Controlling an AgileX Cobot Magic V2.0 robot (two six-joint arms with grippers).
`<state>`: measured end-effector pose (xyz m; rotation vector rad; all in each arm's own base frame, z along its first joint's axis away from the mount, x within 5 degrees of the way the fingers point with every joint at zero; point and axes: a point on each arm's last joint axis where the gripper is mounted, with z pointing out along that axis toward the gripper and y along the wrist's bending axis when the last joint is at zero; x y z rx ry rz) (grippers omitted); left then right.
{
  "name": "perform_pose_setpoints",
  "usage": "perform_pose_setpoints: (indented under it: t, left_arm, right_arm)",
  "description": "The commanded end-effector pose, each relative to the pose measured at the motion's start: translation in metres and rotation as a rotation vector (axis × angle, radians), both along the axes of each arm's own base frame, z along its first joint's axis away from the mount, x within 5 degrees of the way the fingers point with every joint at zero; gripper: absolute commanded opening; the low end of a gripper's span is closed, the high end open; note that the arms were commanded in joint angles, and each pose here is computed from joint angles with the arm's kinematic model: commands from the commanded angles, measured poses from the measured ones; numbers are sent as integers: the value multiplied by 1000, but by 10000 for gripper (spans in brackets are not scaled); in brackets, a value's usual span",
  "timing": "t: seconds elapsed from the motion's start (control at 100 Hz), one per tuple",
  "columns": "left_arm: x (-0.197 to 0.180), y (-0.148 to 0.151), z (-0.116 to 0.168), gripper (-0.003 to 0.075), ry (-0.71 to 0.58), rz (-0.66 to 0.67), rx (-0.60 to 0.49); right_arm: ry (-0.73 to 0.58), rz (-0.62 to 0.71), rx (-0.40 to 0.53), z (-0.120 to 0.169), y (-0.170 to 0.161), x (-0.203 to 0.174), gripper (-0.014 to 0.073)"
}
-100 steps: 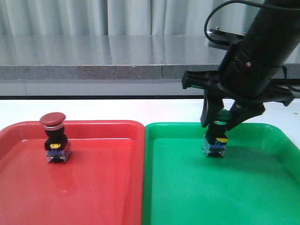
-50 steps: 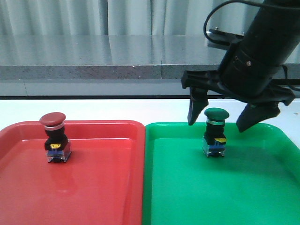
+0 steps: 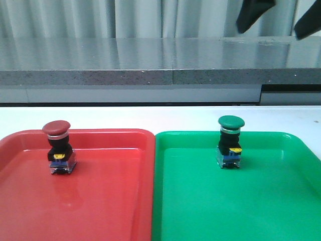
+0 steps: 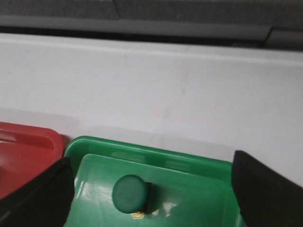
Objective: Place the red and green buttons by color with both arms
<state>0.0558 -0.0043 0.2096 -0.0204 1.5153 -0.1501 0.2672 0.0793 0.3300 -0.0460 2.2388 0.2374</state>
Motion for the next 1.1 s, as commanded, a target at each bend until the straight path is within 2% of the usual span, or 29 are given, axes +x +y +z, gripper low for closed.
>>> perform_pose_setpoints:
  t: [0.0, 0.12, 0.26, 0.67, 0.74, 0.83, 1.09]
  left_arm:
    - [-1, -1, -5, -19, -69, -7, -8]
    - [-1, -1, -5, -19, -69, -7, -8]
    - [-1, -1, -5, -19, -69, -7, -8]
    - [-1, -1, -5, -19, -69, -7, -8]
    - [-1, -1, -5, -20, -69, -7, -8]
    - [-1, -1, -5, -19, -69, -7, -8]
    - [-1, -1, -5, -20, -69, -7, -8]
  right_arm:
    - [-158, -20, -50, 38, -18, -19, 664]
    - [-225, -62, -109, 60, -37, -47, 664]
    - [-283, -89, -146, 71, -51, -81, 664]
    - [-349, -103, -151, 21, -74, -169, 653]
    - [-364, -110, -146, 14, -78, -182, 607]
    - [-385, -121, -138, 8, -82, -197, 494]
    - [-414, -140, -126, 5, -88, -216, -10]
